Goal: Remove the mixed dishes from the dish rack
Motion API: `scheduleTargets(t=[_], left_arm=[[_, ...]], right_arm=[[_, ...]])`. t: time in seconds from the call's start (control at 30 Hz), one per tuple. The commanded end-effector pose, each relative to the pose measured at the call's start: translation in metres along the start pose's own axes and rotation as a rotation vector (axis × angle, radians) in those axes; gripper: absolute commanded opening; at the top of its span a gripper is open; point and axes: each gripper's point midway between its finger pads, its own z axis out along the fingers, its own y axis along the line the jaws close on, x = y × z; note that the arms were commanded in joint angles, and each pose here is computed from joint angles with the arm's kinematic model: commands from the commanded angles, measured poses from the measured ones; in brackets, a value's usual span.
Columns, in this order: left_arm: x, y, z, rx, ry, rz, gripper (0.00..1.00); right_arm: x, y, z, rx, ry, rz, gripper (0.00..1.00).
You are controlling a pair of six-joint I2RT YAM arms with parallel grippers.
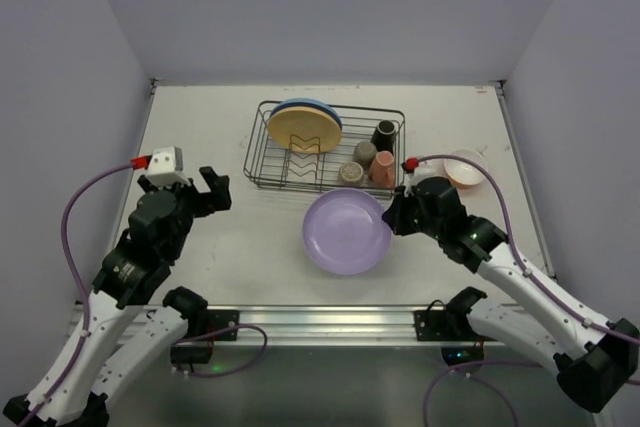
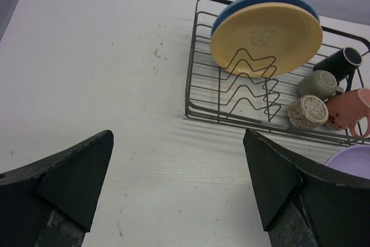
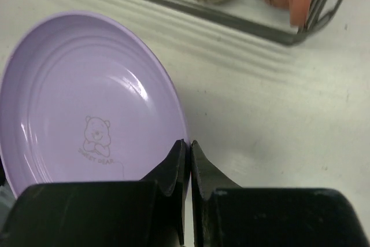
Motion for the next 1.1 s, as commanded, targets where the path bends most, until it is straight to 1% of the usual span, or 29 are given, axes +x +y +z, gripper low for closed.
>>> scheduleTargets(t=[0.0, 0.03, 0.13, 0.2, 0.3, 0.33, 0.4, 0.53, 0.57, 0.67, 0.7, 0.73, 0.83, 0.9, 0.93, 0.97, 1.03, 1.07], left_arm=[[-0.011, -0.001, -0.004, 0.012, -0.048, -0.017, 1.00], [-0.013, -0.002, -0.005, 0.018, -0.056, -0.023, 1.00], [-0.013, -0.002, -0.006, 0.023, -0.060, -0.024, 1.00], [-0.013, -0.003, -0.006, 0.024, -0.057, -0.023, 1.00], [-0.012, -0.002, -0.005, 0.017, -0.052, -0.020, 1.00], [-0.012, -0.002, -0.004, 0.015, -0.051, -0.019, 1.00], [-0.011, -0.002, -0.003, 0.016, -0.045, -0.017, 1.00], [-0.003, -0.008, 0.005, 0.023, 0.007, 0.001, 1.00], [-0.002, -0.010, 0.007, 0.024, 0.016, 0.003, 1.00], [0.002, -0.013, 0.011, 0.028, 0.042, 0.008, 1.00], [0.002, -0.014, 0.011, 0.034, 0.044, 0.008, 1.00], [0.003, -0.015, 0.012, 0.036, 0.051, 0.009, 1.00], [0.003, -0.025, 0.016, 0.066, 0.076, -0.004, 1.00], [0.002, -0.039, 0.022, 0.110, 0.103, -0.008, 1.00], [0.001, -0.045, 0.024, 0.130, 0.116, -0.006, 1.00], [0.001, -0.050, 0.027, 0.144, 0.136, 0.011, 1.00], [-0.006, -0.071, 0.038, 0.199, 0.188, 0.038, 1.00], [-0.006, -0.077, 0.041, 0.217, 0.219, 0.071, 1.00]], right_arm=[[0.033, -0.005, 0.004, 0.039, 0.096, 0.244, 0.00], [0.045, -0.006, 0.007, 0.039, 0.133, 0.274, 0.00], [0.064, -0.015, 0.015, 0.102, 0.191, 0.359, 0.00], [0.069, -0.019, 0.021, 0.133, 0.197, 0.398, 0.00], [0.084, -0.041, 0.033, 0.252, 0.205, 0.459, 0.00], [0.092, -0.045, 0.035, 0.270, 0.224, 0.467, 0.00], [0.094, -0.050, 0.039, 0.292, 0.209, 0.490, 0.00], [0.112, -0.066, 0.043, 0.365, 0.226, 0.499, 0.00], [0.114, -0.067, 0.043, 0.373, 0.230, 0.497, 0.02], [0.115, -0.069, 0.043, 0.379, 0.223, 0.499, 0.18], [0.114, -0.069, 0.042, 0.376, 0.220, 0.501, 0.27], [0.113, -0.068, 0.041, 0.373, 0.213, 0.498, 0.44], [0.101, -0.068, 0.033, 0.369, 0.174, 0.486, 0.59], [0.094, -0.069, 0.024, 0.369, 0.145, 0.476, 0.64], [0.089, -0.069, 0.021, 0.367, 0.128, 0.470, 0.65], [0.089, -0.071, 0.015, 0.381, 0.131, 0.464, 0.66], [0.067, -0.075, -0.001, 0.403, 0.054, 0.451, 0.68], [0.066, -0.080, -0.012, 0.436, 0.050, 0.438, 0.72]])
